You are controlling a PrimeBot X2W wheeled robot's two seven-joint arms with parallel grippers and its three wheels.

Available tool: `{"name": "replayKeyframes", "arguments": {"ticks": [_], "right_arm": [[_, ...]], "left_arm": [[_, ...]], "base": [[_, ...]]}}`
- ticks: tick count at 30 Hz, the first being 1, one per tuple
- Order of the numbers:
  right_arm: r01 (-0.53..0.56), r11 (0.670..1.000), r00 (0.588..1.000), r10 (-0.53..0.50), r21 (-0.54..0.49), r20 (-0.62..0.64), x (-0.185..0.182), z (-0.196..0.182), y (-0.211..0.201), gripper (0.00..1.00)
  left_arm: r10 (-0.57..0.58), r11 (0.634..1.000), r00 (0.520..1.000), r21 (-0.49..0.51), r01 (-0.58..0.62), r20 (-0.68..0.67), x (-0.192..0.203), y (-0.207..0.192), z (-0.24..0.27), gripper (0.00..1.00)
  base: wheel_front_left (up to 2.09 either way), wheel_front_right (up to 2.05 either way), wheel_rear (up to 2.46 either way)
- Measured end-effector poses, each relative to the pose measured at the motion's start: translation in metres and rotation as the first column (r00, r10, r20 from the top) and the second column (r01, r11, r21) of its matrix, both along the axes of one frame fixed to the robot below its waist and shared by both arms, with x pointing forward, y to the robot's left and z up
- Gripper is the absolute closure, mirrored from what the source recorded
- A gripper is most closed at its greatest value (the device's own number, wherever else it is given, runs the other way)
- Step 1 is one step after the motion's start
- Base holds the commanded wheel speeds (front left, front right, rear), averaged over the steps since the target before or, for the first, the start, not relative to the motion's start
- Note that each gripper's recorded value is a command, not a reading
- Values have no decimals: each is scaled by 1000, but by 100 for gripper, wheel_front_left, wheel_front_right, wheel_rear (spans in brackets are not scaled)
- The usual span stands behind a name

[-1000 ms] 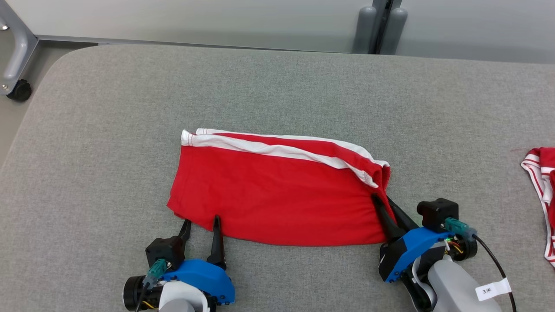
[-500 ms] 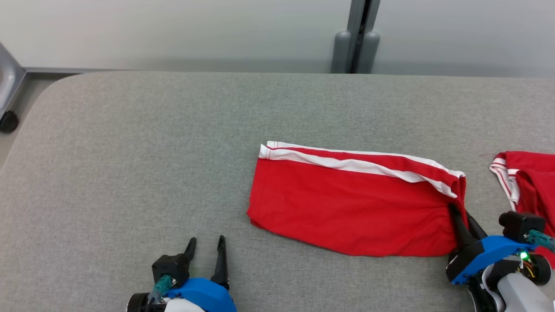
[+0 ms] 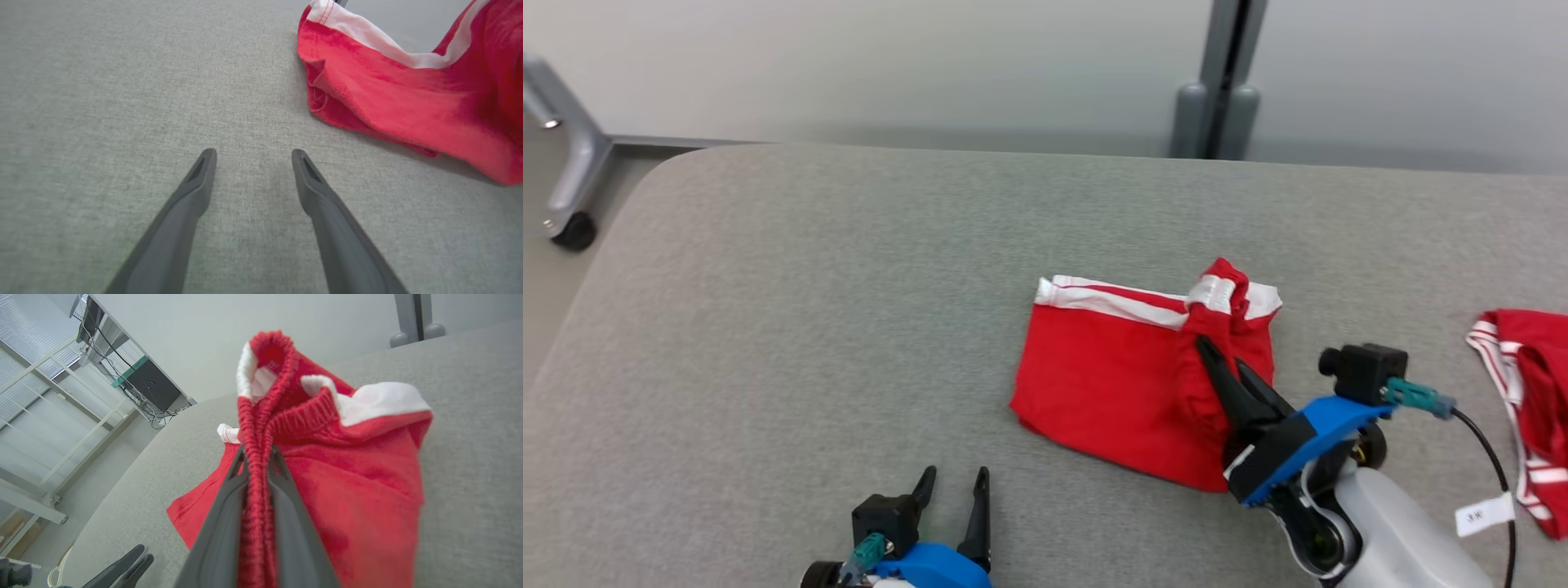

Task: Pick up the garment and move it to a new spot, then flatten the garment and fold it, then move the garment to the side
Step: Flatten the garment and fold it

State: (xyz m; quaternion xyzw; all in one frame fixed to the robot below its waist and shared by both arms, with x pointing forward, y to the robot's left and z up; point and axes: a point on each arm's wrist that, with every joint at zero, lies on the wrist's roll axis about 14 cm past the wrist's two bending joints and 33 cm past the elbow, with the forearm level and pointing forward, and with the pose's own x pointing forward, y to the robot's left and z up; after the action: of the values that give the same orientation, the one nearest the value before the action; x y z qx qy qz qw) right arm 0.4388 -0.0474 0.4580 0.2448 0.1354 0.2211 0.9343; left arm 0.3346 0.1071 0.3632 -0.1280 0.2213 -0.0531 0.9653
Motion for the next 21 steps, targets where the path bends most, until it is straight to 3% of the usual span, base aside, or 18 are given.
{"name": "replayKeyframes", "arguments": {"ticks": [9,10,11,12,17,21], "right_arm": [[-161,986,986,162,-36,29,14,1,72,100],[-177,983,983,179,-56,30,14,-3,77,63],[-184,981,982,186,-60,27,15,-6,82,17],[-190,980,981,191,-52,17,14,-10,87,0],[-214,975,976,216,-53,23,10,-15,98,0],[-130,990,991,132,-62,21,18,-18,69,0]], "left_arm": [[93,996,995,5,-92,-24,-19,22,-3,0],[107,994,994,8,-107,-28,-21,26,-4,0],[121,993,992,11,-121,-34,-23,30,-5,0],[132,991,990,14,-132,-40,-24,33,-7,0],[166,986,985,27,-165,-56,-26,42,-12,0],[162,987,986,20,-162,-34,-15,40,-7,0]], "base": [[0,0,0],[0,0,0],[0,0,0],[0,0,0],[0,0,0],[0,0,0]]}}
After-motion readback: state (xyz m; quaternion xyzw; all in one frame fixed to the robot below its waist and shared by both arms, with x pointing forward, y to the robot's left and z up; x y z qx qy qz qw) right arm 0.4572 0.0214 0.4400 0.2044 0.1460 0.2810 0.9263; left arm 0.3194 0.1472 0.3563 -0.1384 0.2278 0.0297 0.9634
